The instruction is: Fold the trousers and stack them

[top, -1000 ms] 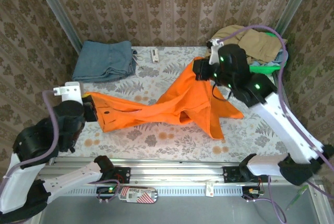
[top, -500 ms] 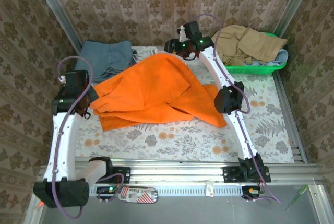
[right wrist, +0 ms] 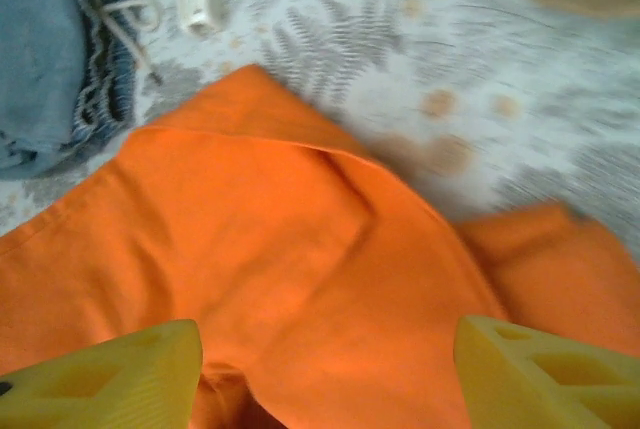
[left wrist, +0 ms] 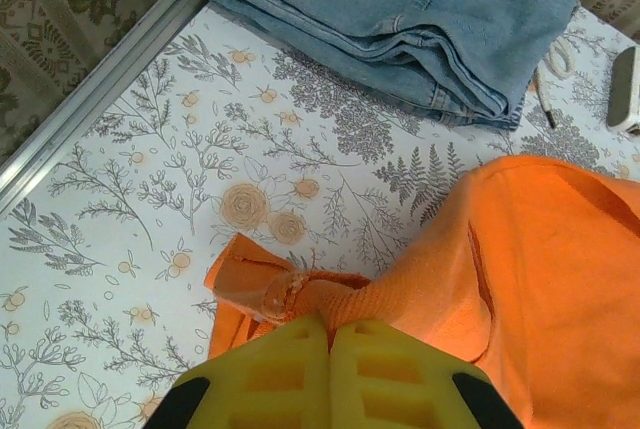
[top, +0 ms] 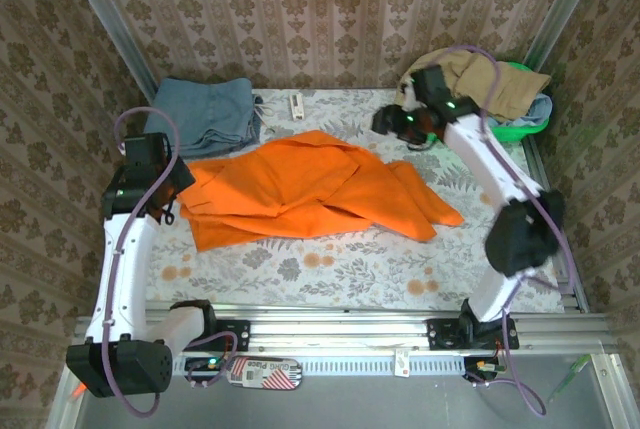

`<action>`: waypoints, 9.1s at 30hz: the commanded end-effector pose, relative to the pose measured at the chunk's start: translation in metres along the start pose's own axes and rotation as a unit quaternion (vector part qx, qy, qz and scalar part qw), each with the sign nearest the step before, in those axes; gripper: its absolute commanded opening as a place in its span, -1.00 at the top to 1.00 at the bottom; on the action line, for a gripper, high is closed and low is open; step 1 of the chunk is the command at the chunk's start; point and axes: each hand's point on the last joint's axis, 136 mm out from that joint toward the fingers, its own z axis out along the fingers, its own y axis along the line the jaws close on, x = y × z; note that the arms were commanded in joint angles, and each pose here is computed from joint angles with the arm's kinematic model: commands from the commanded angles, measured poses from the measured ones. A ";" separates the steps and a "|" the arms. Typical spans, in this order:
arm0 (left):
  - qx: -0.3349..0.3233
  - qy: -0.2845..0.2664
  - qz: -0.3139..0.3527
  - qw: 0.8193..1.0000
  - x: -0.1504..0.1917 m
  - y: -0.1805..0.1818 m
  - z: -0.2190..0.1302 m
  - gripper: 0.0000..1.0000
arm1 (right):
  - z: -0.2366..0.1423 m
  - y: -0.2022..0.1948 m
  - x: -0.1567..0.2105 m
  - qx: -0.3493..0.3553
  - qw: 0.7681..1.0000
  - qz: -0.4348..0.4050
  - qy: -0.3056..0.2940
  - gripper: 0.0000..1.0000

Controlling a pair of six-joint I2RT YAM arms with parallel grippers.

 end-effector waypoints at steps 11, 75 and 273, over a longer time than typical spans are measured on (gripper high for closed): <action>0.038 -0.006 -0.010 0.999 0.008 -0.005 -0.011 1.00 | -0.016 -0.133 0.171 0.103 0.987 0.103 0.070 -0.43; 0.040 -0.094 0.003 0.995 -0.058 -0.001 -0.086 1.00 | -0.124 -0.100 0.033 0.128 0.977 0.060 -0.160 1.00; 0.069 0.036 -0.243 0.967 0.072 0.043 -0.099 1.00 | -0.255 -0.128 0.100 0.137 0.940 0.175 -0.258 0.26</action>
